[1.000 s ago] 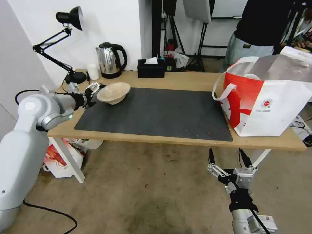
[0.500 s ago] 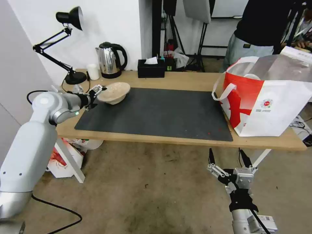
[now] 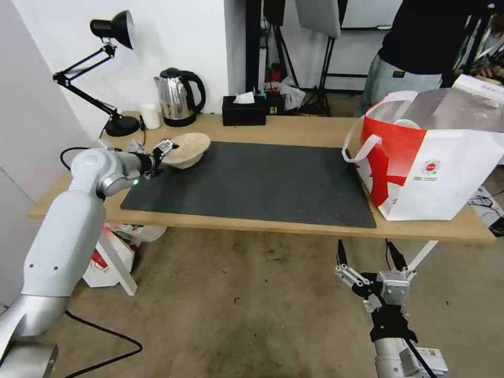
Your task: Pick up the trash from the table and place it into the takeout bag.
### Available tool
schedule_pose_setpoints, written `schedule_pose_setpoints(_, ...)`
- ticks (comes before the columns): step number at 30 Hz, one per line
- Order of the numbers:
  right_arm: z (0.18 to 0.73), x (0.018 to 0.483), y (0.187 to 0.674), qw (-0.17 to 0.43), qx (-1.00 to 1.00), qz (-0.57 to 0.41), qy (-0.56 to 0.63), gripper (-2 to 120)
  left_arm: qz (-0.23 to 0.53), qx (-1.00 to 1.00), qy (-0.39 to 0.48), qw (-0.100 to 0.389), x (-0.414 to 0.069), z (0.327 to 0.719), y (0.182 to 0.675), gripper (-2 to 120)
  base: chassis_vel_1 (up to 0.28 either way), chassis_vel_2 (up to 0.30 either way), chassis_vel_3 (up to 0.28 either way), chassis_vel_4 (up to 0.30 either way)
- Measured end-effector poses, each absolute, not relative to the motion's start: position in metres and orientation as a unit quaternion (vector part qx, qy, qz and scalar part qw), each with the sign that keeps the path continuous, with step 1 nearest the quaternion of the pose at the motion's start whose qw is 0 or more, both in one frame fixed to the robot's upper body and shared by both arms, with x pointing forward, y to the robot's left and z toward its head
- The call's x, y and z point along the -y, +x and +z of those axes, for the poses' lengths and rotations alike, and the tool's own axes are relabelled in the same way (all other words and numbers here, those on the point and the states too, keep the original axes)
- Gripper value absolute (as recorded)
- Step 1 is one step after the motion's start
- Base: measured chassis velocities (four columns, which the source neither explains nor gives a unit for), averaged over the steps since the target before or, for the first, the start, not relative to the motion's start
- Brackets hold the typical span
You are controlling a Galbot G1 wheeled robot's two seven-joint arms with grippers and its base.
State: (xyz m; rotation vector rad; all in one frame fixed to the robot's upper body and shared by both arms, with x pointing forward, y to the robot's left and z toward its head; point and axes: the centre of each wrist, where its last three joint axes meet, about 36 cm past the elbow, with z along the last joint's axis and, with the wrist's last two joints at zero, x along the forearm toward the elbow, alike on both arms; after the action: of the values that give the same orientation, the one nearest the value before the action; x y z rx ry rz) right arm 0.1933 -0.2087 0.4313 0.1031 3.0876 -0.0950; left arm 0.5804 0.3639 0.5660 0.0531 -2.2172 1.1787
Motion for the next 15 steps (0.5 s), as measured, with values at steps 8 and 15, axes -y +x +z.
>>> schedule_pose_setpoints(8,0.431,0.209,0.193,0.025,-0.999,-0.031,0.033,100,0.458,0.836,0.009,0.303,-0.355,0.551,0.598,100,0.0,0.0,0.0,0.0)
schedule_pose_setpoints(15,0.431,0.209,0.193,0.025,-0.999,-0.031,0.033,100,0.46,0.837,0.006,0.295,-0.356,0.551,0.602,100,0.0,0.0,0.0,0.0)
